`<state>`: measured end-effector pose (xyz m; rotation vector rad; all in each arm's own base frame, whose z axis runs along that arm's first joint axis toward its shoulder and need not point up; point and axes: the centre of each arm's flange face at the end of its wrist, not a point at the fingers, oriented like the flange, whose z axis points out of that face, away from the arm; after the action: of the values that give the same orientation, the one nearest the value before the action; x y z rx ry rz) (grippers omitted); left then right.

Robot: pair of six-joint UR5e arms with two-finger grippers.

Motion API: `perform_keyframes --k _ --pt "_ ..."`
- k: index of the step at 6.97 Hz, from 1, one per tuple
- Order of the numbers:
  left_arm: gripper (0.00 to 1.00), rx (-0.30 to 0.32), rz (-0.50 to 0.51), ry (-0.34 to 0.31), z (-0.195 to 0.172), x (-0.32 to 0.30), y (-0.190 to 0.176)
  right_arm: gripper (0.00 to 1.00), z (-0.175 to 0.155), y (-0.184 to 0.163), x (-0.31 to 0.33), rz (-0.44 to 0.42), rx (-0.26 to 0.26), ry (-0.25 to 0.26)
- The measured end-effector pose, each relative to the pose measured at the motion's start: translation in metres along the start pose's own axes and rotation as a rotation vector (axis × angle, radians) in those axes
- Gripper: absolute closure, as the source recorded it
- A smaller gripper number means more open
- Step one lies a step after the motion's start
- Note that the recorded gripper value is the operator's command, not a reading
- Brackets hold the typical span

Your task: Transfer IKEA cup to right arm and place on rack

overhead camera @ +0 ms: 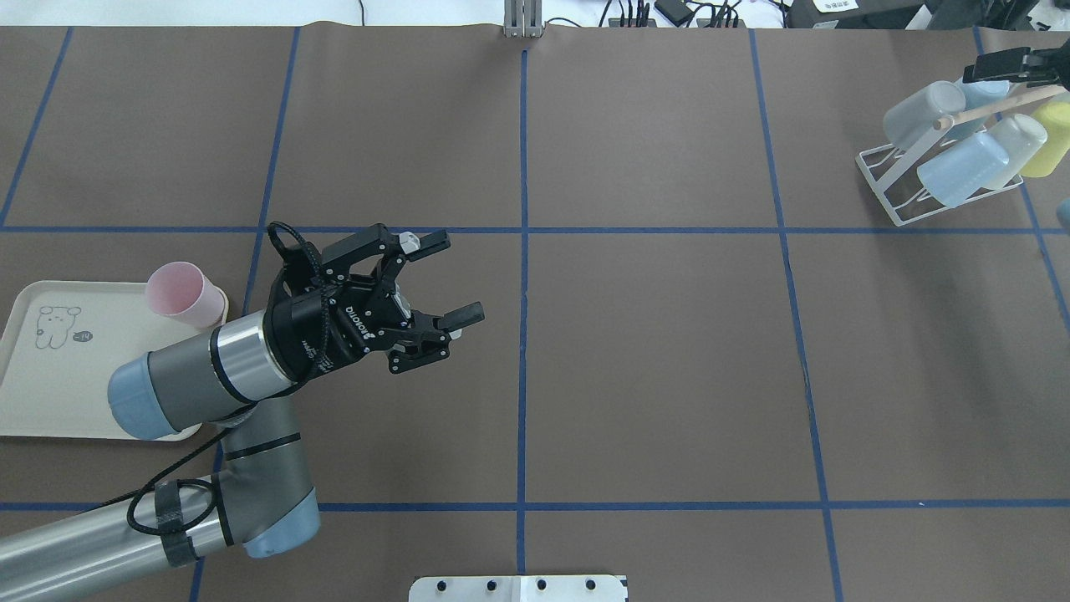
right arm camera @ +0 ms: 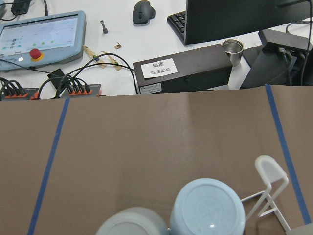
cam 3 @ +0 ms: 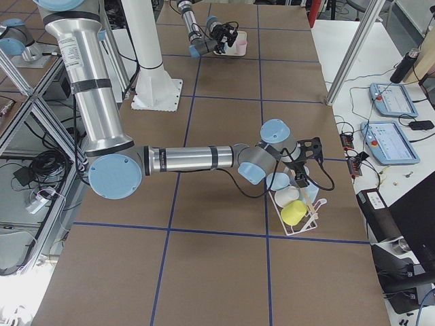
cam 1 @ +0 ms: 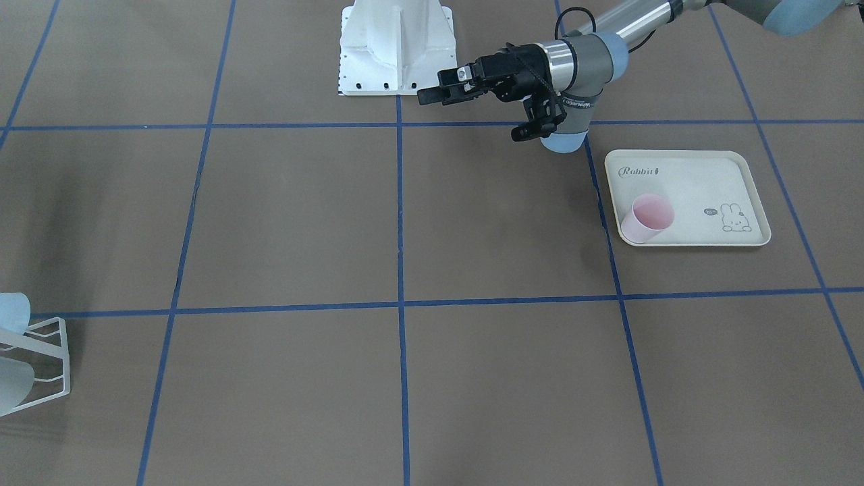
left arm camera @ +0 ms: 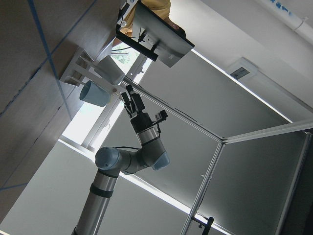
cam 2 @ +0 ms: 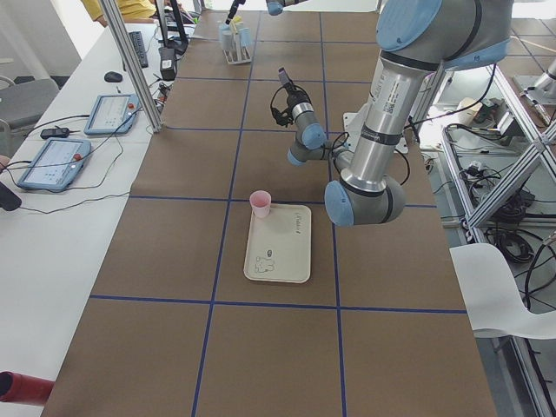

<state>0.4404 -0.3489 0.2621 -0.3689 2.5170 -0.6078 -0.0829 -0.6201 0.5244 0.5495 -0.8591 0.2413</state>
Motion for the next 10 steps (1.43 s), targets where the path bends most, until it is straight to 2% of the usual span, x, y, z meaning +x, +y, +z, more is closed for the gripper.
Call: perform_keyframes --k 1,3,6,7,8,9,10 --pt "0.06 0.024 0.104 -0.023 -0.027 0.002 -0.007 0.0 -0.014 0.003 -0.007 -0.002 -0.008 -0.036" --pt "0.06 0.12 0.402 -0.11 -0.099 0.017 -0.04 0.0 -0.044 0.015 -0.022 0.013 -0.021 -0.073" --pt "0.08 0.34 0.835 -0.347 -0.165 0.064 -0.108 0.0 -0.09 0.039 -0.038 0.071 -0.034 -0.116" --pt "0.09 0.418 0.972 -0.464 -0.185 0.079 -0.132 0.0 -0.099 0.044 -0.041 0.072 -0.032 -0.124" --pt "0.1 0.485 1.105 -0.61 -0.201 0.092 -0.155 0.0 -0.105 0.049 -0.043 0.071 -0.037 -0.134" --pt "0.1 0.521 1.208 -0.776 -0.21 0.097 -0.175 0.0 -0.109 0.052 -0.046 0.072 -0.05 -0.152" --pt "0.1 0.531 1.277 -0.945 -0.214 0.102 -0.193 0.0 -0.113 0.056 -0.048 0.075 -0.064 -0.17"
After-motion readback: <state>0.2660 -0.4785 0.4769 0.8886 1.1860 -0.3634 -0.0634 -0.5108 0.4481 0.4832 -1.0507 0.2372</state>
